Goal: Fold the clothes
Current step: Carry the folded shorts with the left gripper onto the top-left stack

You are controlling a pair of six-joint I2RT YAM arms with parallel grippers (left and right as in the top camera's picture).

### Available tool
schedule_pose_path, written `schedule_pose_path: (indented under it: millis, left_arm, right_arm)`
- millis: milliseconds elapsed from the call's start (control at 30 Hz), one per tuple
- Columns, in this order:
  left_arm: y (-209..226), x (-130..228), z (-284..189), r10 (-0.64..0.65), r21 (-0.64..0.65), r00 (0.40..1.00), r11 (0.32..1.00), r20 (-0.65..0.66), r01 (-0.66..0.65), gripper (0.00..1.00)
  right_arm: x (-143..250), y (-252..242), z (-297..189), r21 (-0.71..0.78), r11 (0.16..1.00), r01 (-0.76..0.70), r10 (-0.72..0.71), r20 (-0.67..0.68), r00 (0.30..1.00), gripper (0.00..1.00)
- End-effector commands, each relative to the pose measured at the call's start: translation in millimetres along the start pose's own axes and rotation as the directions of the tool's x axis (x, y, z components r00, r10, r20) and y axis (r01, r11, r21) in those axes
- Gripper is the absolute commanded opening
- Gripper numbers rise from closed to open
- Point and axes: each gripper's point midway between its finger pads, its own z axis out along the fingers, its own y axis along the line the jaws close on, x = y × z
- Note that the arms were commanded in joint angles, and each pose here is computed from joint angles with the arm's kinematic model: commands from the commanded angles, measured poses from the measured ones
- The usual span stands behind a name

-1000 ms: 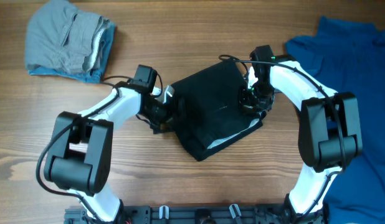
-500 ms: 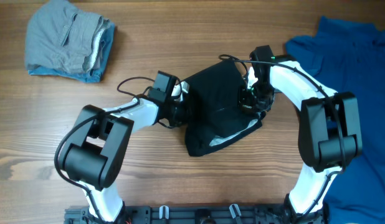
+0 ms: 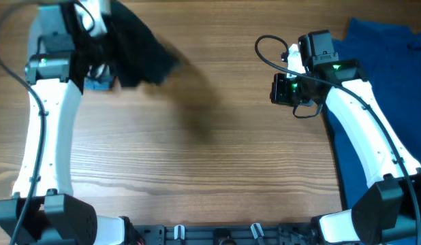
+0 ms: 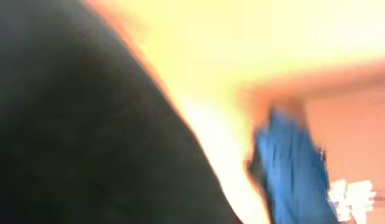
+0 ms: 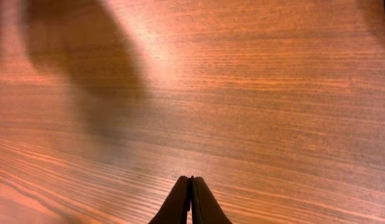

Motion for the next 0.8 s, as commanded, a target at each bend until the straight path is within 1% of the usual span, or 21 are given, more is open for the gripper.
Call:
schedule_pose_path:
  millis: [0, 33, 67, 100, 167, 267, 333, 367, 400, 500, 567, 667, 733, 767]
  left_arm:
    - [-0.2, -73.7, -11.5, -0.006, 0.027, 0.964, 1.000, 0.264, -0.001, 0.04]
    - [3.4, -87.7, -9.3, -0.008, 0.032, 0.949, 0.999, 0.315, -0.002, 0.04]
    - [18.9, -116.8, 6.4, -0.012, 0.034, 0.906, 0.999, 0.424, -0.003, 0.04]
    - [29.0, -124.3, 13.8, -0.011, 0.022, 0.891, 1.000, 0.454, 0.001, 0.04]
    - [64.3, -141.0, 31.8, -0.043, 0.009, 0.850, 0.999, 0.525, 0.045, 0.04]
    - [123.1, -148.5, 54.6, -0.111, 0.026, 0.815, 0.993, 0.568, 0.117, 0.04]
    - [154.6, -149.3, 62.0, -0.156, 0.040, 0.794, 0.986, 0.588, 0.164, 0.04]
    - [186.9, -148.1, 65.7, -0.222, 0.070, 0.769, 0.972, 0.600, 0.225, 0.04]
    - [200.8, -147.4, 65.7, -0.255, 0.094, 0.757, 0.964, 0.601, 0.250, 0.04]
    - [222.5, -149.5, 53.3, -0.270, 0.108, 0.749, 0.960, 0.605, 0.258, 0.04]
    - [217.5, -159.3, 40.9, -0.256, 0.140, 0.760, 0.966, 0.597, 0.216, 0.04]
    - [215.3, -170.9, 27.7, -0.243, 0.152, 0.765, 0.970, 0.596, 0.189, 0.04]
    - [228.7, -164.3, 28.2, -0.245, 0.114, 0.786, 0.969, 0.567, 0.219, 0.04]
    - [239.5, -152.4, 32.3, -0.254, 0.085, 0.811, 0.965, 0.526, 0.247, 0.04]
  right_arm:
    - [-0.2, -1.0, -4.5, 0.013, 1.000, -0.004, 0.004, 0.003, 1.000, 0.05]
    - [0.2, -1.3, -4.6, 0.014, 1.000, -0.004, 0.004, 0.001, 1.000, 0.04]
    - [0.3, -1.3, -4.6, 0.014, 1.000, -0.005, 0.005, 0.001, 1.000, 0.05]
    - [0.7, -1.4, -4.6, 0.014, 1.000, -0.005, 0.005, -0.001, 1.000, 0.04]
    - [4.7, -2.4, -4.6, 0.019, 1.000, -0.010, 0.011, -0.017, 1.000, 0.04]
    - [14.2, -4.8, -4.9, 0.029, 0.999, -0.020, 0.021, -0.054, 0.998, 0.05]
    - [19.0, -6.0, -5.4, 0.035, 0.999, -0.024, 0.027, -0.074, 0.997, 0.04]
    - [22.3, -6.8, -5.7, 0.039, 0.999, -0.029, 0.032, -0.087, 0.996, 0.05]
    - [23.8, -7.2, -5.7, 0.041, 0.999, -0.030, 0.034, -0.092, 0.995, 0.05]
    - [24.0, -7.3, -5.7, 0.041, 0.999, -0.030, 0.034, -0.093, 0.995, 0.05]
    - [22.9, -7.0, -5.7, 0.040, 0.999, -0.029, 0.033, -0.089, 0.996, 0.05]
    - [23.8, -7.2, -5.8, 0.041, 0.999, -0.031, 0.034, -0.092, 0.995, 0.05]
    - [24.9, -7.4, -5.9, 0.042, 0.999, -0.032, 0.036, -0.097, 0.995, 0.05]
    - [26.8, -7.8, -6.1, 0.044, 0.998, -0.034, 0.038, -0.104, 0.994, 0.05]
